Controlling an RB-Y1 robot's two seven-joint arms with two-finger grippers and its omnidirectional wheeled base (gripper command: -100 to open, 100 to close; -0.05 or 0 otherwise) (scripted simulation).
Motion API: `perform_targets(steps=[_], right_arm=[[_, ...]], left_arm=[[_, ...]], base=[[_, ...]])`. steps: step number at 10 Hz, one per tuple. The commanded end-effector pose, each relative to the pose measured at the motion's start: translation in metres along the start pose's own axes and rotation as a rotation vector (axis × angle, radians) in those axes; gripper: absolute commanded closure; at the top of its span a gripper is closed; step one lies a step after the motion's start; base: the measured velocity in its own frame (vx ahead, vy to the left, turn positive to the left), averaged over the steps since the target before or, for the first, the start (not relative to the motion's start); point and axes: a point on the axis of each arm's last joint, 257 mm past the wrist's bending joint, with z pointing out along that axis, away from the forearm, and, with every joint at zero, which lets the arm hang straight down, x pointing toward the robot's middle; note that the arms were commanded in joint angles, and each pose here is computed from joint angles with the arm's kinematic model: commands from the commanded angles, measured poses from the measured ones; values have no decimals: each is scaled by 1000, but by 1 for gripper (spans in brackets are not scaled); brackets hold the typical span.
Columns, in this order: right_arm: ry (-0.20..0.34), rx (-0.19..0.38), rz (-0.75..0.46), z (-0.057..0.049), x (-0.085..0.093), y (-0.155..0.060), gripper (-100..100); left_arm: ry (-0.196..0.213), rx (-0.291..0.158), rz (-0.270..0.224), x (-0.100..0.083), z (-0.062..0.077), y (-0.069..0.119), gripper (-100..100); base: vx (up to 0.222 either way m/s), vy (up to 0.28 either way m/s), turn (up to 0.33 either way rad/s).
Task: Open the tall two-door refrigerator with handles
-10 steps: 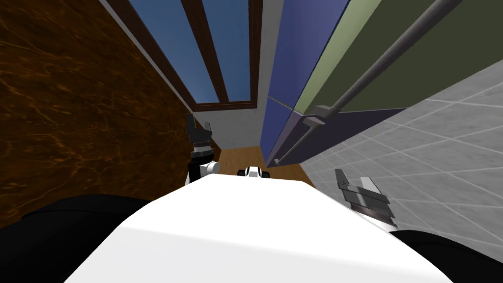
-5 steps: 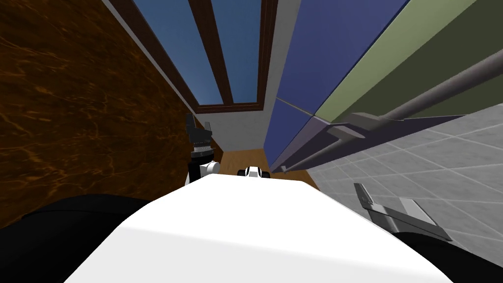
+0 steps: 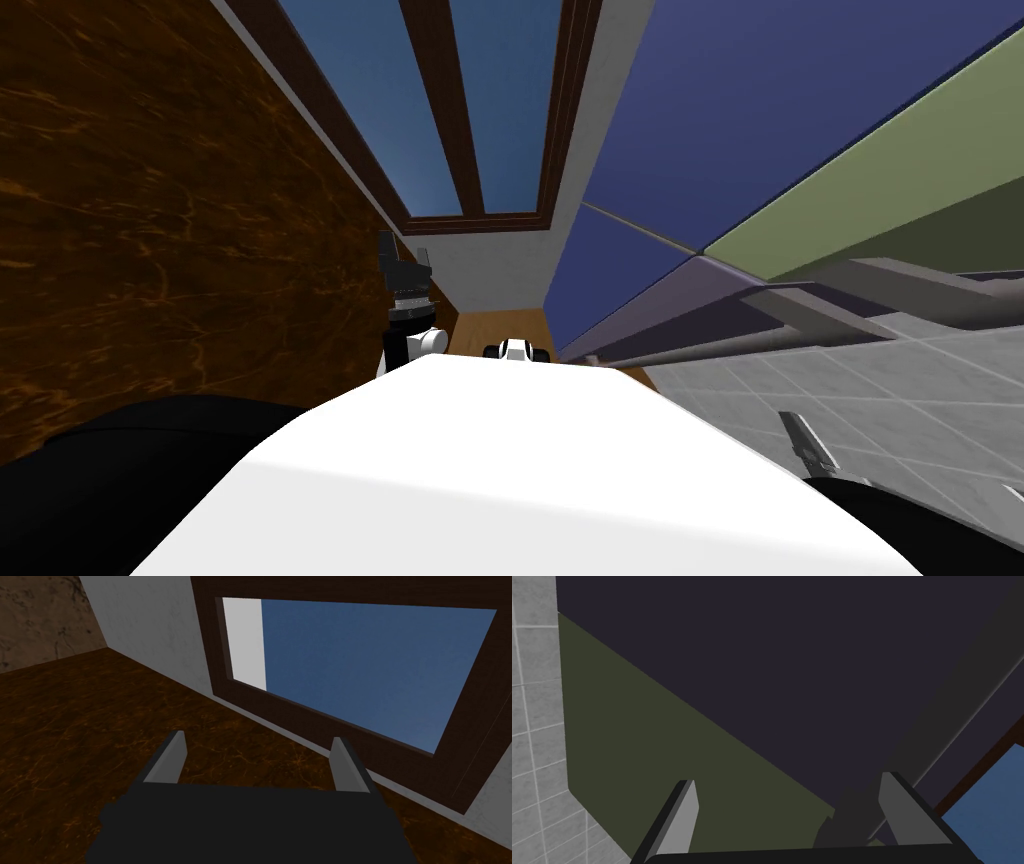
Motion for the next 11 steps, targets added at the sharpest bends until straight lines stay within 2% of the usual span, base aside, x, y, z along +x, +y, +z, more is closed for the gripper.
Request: perform_targets(steps=[1,2,3,5,7,11], right_arm=[[35,22,-124,-26,-6,-24,-100],[55,33,-187,-37,-10,-38,-100],[55,33,-192,-37,-10,-38,-100],[90,47,-318,-56,-20,-63,-100],[118,52,-429,-71,-32,-82,-100],[150,43,-583,-87,-52,-106,-100]], left_arm=[[0,0,0,0,0,0,0],[0,0,0,0,0,0,0],[0,0,0,0,0,0,0],[0,0,0,0,0,0,0],[0,0,0,0,0,0,0],[0,0,0,0,0,0,0]], base=[[124,75,35],[197,104,87],[156,85,31],[132,95,63],[186,122,66],[149,59,40]])
